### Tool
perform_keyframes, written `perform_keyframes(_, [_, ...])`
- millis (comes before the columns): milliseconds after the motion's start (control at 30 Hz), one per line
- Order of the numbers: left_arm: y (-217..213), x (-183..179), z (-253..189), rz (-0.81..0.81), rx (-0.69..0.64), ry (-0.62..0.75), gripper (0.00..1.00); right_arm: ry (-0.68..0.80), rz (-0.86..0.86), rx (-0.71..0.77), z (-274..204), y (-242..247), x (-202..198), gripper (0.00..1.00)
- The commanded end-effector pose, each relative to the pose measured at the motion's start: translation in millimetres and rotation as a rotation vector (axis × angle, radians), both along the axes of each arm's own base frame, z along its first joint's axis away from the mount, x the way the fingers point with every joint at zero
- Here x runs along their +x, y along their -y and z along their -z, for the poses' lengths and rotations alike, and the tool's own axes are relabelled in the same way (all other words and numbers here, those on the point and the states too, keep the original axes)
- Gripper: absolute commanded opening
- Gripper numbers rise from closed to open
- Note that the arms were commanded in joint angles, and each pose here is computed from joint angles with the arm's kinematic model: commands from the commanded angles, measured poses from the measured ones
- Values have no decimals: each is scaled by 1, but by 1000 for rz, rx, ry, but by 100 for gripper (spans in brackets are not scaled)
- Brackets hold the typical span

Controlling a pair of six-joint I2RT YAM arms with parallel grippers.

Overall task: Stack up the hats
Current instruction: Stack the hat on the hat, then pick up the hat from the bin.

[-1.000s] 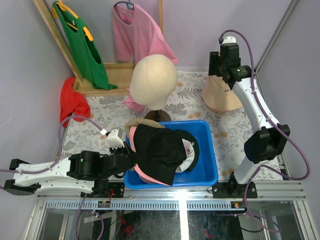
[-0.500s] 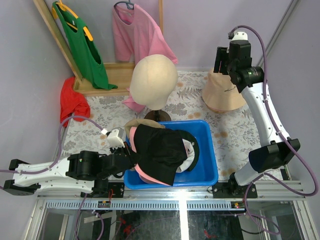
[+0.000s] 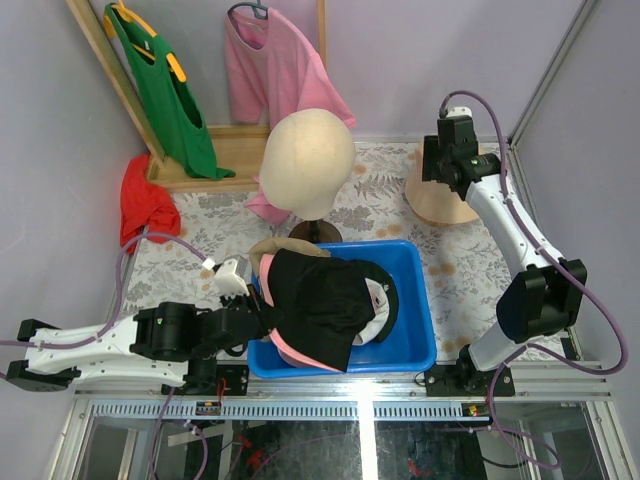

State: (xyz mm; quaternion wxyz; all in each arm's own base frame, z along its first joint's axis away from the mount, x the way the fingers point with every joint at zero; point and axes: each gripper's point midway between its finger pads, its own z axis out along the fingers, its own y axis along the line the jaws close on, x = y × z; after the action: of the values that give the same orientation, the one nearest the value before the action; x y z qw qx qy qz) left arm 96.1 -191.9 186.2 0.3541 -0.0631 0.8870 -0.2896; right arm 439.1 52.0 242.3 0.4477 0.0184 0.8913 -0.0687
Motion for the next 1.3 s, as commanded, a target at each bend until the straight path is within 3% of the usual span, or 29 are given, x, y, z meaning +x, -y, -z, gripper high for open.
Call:
perform_keyframes(0, [3,-4,4,14,-28,-20,0,23,42,-49,4,12,1,67])
perform_keyframes(133, [3,-4,6,15,-37,-22,0,8,55,-72,2,17,-2,67])
perform_keyframes(300, [7,-5,5,29,-48,-14,0,91,48,-48,-42,15,1,69])
perform_keyframes(467, [12,-2,-3,36,-64,10,0,210,12,32,-109,5,-5,71])
perform_keyframes(633, [20,0,-8,53,-88,35,0,250,-58,151,-138,-15,-32,73])
perform_keyframes(933, [20,2,-7,53,-118,59,0,190,-264,362,-94,-77,-107,75])
perform_keyframes(1267, [17,6,-7,39,-137,85,0,93,-478,720,-55,-143,-176,72])
